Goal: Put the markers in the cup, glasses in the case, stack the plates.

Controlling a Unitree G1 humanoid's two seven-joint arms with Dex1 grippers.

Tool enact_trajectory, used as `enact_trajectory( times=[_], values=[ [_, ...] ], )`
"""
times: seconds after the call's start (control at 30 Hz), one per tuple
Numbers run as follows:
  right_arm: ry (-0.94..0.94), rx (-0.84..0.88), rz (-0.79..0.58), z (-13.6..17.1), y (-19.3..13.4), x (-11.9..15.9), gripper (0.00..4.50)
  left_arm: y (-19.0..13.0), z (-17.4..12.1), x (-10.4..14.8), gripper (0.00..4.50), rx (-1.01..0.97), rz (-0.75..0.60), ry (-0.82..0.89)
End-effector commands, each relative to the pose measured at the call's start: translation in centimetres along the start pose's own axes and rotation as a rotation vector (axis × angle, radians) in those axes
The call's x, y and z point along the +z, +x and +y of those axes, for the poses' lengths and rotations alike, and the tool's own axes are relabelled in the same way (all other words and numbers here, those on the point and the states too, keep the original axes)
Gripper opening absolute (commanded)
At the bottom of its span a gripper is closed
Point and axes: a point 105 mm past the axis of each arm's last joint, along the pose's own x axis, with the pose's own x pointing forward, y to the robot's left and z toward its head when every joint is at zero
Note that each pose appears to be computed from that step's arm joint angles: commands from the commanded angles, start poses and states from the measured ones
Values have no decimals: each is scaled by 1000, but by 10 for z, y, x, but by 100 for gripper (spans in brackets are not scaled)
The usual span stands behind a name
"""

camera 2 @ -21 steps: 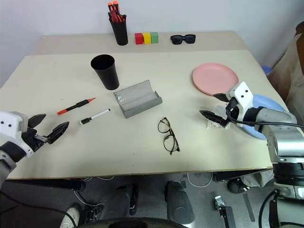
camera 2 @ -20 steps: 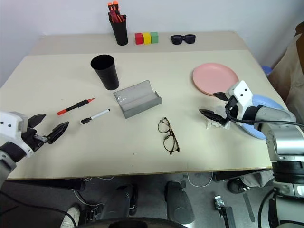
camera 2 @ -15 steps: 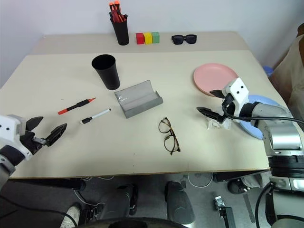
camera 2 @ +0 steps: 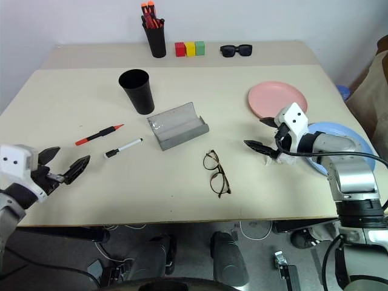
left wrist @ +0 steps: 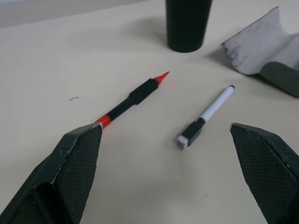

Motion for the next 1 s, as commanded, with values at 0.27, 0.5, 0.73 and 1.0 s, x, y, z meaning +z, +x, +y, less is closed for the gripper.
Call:
enact_trajectory(
  times=[0.27,0.5,0.73,1.0],
  values=[
    [-25,11,-148,33,23,29,447,36,-9,4,450,-141,49,56],
    [-3,49,-219,75,41,45,447,80,-13,11,450,-268,183,130],
    [22,95,-276,106,60,58,447,105,-16,19,450,-362,380,146],
    [35,129,-302,119,67,64,447,116,-29,7,450,-510,563,217]
  ],
)
